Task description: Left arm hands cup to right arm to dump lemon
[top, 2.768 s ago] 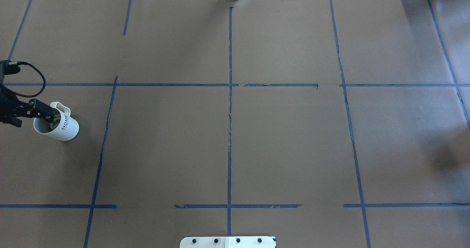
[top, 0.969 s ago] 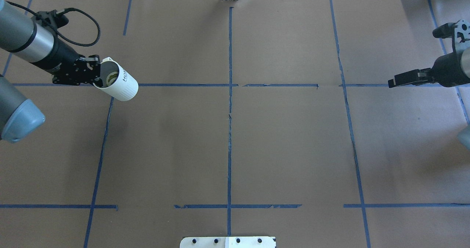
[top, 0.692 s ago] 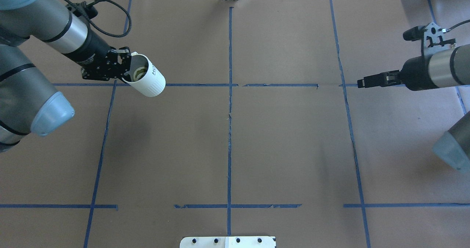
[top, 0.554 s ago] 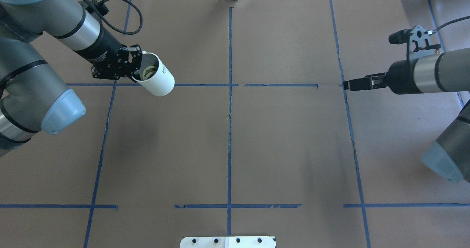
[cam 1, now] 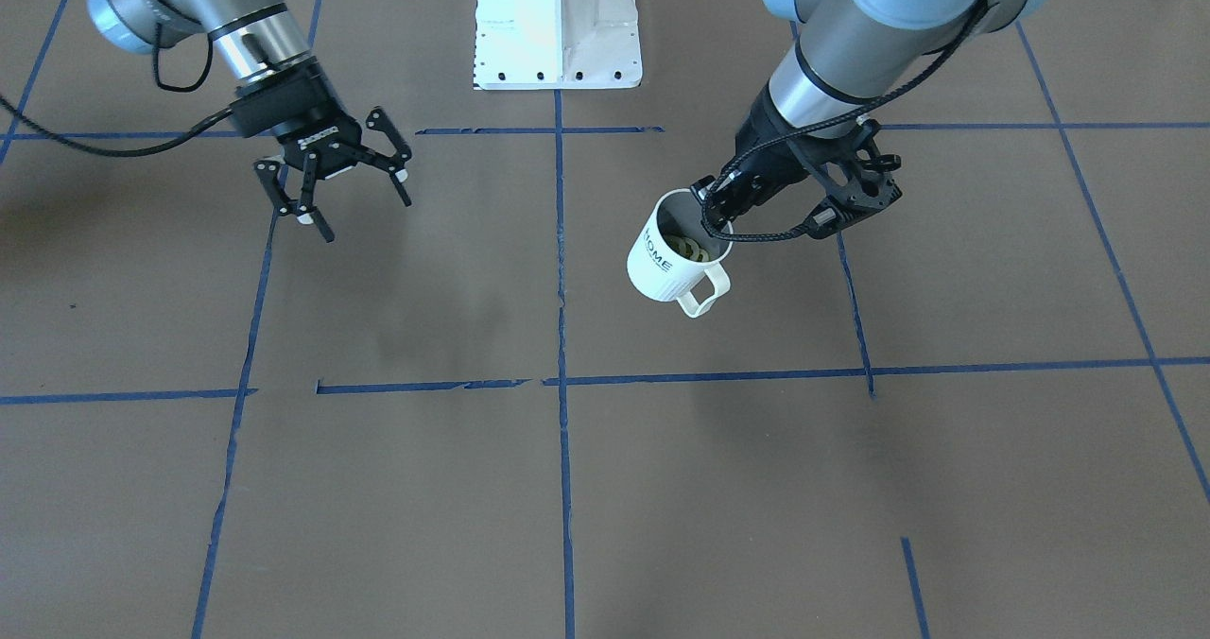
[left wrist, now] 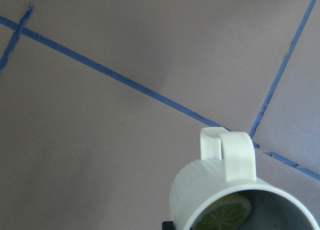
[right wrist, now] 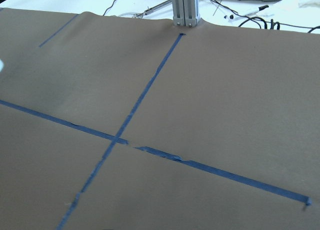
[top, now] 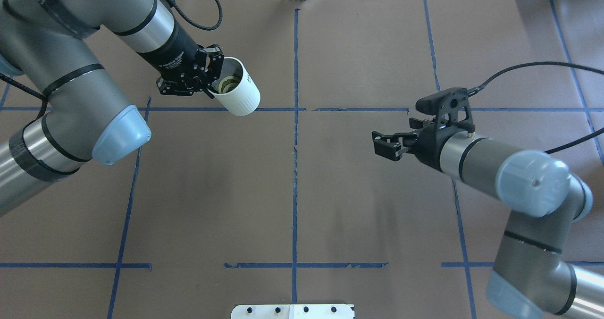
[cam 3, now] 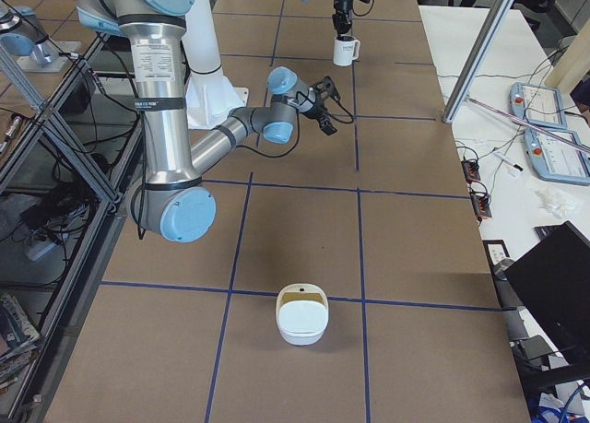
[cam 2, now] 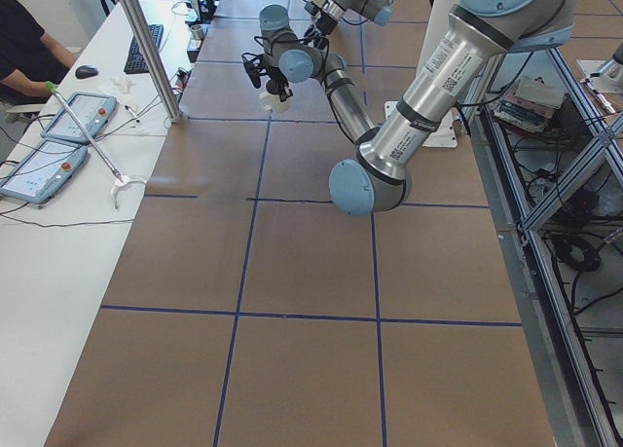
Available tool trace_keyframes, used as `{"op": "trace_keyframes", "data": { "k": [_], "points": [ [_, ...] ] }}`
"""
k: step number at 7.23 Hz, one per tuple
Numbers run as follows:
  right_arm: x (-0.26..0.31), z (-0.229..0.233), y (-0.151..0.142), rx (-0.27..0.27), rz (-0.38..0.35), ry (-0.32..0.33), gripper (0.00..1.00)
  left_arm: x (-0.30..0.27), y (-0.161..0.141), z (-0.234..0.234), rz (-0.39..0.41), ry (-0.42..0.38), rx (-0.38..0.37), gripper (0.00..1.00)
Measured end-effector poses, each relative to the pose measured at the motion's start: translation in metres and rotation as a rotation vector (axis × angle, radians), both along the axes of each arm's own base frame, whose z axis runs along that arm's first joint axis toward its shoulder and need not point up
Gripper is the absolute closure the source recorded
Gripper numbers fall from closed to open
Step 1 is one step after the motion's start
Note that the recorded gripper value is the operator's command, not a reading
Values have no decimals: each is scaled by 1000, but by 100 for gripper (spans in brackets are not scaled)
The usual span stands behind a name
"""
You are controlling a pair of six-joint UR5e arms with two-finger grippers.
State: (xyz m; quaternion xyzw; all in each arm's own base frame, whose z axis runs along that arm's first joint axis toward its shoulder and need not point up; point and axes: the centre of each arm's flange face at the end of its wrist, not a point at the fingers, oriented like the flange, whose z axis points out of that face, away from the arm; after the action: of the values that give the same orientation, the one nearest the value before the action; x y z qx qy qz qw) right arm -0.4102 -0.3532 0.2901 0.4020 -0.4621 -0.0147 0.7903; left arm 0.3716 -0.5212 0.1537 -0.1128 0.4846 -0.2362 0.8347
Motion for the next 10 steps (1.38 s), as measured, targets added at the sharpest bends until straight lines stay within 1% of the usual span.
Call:
{"op": "trace_keyframes", "data": {
  "k": [1, 2, 3, 4, 5, 6, 7, 9, 10],
  "points": [
    [-36, -27, 27, 47, 33, -32, 0, 16, 2, -18, -24, -11, -48, 100],
    [-61, -44, 50, 80, 72, -47, 1, 29, 6, -33, -49, -36, -94, 100],
    [-78, -48, 69, 115, 125, -33, 1, 36, 9, -46, -66, -68, -136, 100],
    [-91, -49, 78, 147, 171, -5, 1, 40, 12, -55, -75, -92, -171, 100],
    [-105, -56, 79, 174, 219, 11, 1, 49, 21, -64, -78, -102, -206, 100],
    [-119, -66, 79, 192, 275, 16, 1, 61, 34, -77, -72, -98, -231, 100],
    [-129, -73, 81, 201, 315, 18, 1, 72, 46, -89, -66, -88, -250, 100],
    [-134, -81, 84, 210, 362, 12, 1, 92, 68, -102, -42, -82, -269, 99],
    [-135, -81, 85, 213, 370, 16, 1, 97, 74, -103, -36, -84, -270, 99]
  ]
}}
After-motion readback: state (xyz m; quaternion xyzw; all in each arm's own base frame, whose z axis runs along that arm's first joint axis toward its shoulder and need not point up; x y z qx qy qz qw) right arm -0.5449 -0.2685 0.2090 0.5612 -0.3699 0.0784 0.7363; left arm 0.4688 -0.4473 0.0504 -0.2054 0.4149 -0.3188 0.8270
